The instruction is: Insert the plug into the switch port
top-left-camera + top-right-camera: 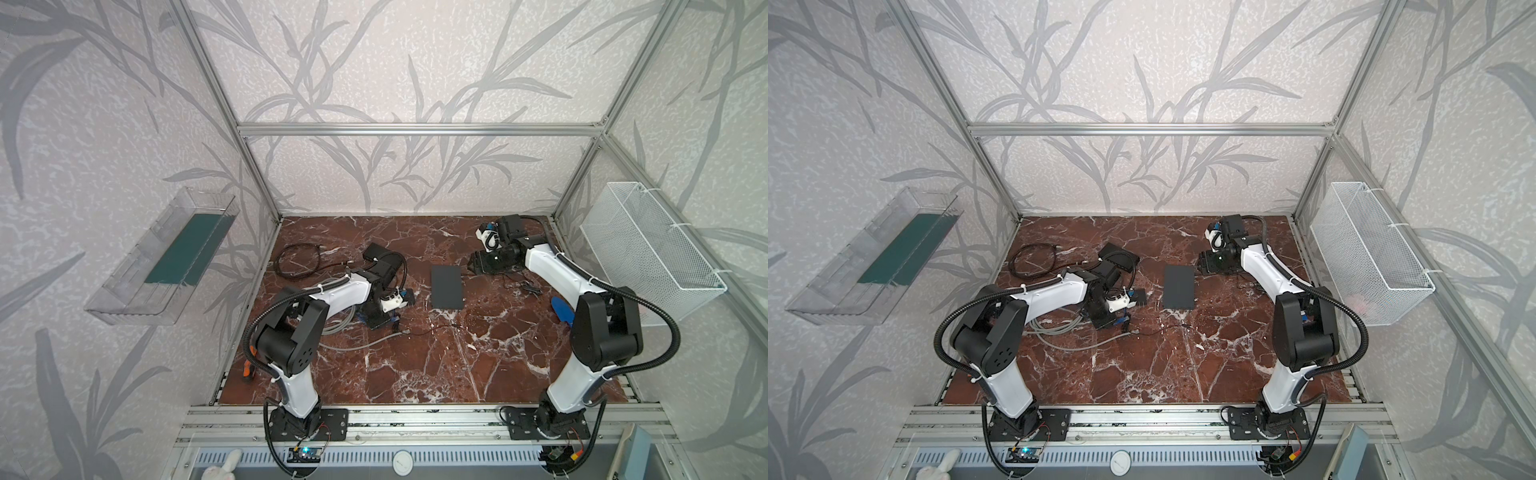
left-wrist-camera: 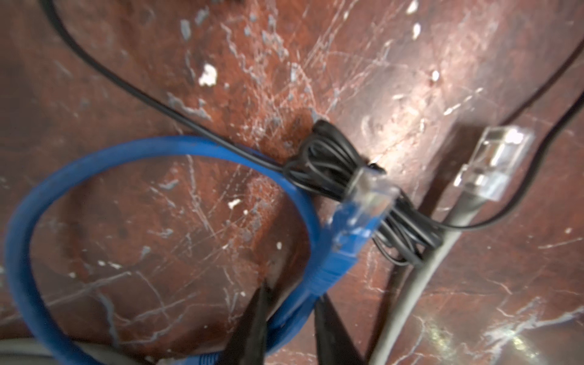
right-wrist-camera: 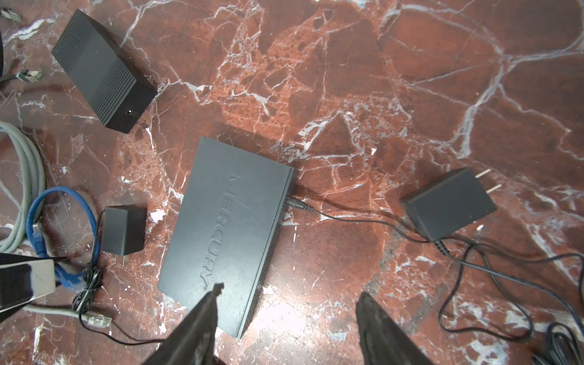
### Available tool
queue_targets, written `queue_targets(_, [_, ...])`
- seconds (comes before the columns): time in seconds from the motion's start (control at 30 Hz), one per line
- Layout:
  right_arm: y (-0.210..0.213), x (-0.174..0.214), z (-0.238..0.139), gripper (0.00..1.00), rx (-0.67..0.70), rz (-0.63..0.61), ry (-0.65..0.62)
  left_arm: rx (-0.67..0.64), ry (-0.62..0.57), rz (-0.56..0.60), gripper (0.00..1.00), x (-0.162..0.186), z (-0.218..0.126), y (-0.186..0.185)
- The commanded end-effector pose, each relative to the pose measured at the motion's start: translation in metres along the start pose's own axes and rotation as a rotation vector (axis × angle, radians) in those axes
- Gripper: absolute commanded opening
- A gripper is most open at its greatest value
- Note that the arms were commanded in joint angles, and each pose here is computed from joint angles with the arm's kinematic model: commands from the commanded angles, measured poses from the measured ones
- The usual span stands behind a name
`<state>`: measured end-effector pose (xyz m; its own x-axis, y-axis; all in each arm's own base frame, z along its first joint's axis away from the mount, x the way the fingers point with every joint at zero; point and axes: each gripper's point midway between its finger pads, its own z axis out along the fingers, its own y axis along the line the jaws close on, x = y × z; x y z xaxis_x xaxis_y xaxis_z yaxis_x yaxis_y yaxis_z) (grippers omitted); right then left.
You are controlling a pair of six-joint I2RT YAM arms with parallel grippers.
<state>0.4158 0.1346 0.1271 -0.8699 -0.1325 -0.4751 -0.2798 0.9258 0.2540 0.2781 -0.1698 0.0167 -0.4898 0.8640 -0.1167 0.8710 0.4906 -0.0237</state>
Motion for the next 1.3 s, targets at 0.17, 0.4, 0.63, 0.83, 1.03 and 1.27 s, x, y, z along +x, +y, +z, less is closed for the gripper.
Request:
queue_targets(0.17, [0.057, 0.005, 0.014, 0.68, -0.131, -0.136, 0.048, 0.004, -0.088, -0.026, 0.09, -0.022, -0.028, 0.015])
queue_targets(0.4, [0.141, 0.021, 0.044, 0.68, -0.297, -0.222, 0.096, -0.023, -0.219, -0.128, 0.06, -0.037, -0.069, 0.051])
queue_targets(0.63, [0.180, 0.031, 0.081, 0.68, -0.317, -0.209, 0.114, -0.045, -0.354, -0.281, 0.06, -0.041, -0.084, 0.076])
queue_targets(0.83, [0.197, 0.040, 0.114, 0.70, -0.273, -0.233, 0.135, -0.050, -0.391, -0.337, 0.07, -0.045, -0.086, 0.082])
queue_targets(1.03, [0.198, 0.050, 0.140, 0.69, -0.182, -0.321, 0.151, -0.063, -0.422, -0.358, 0.07, -0.047, -0.087, 0.089])
queue_targets(1.27, [0.188, 0.082, 0.131, 0.54, -0.142, -0.406, 0.222, -0.054, -0.442, -0.385, 0.07, -0.047, -0.087, 0.095])
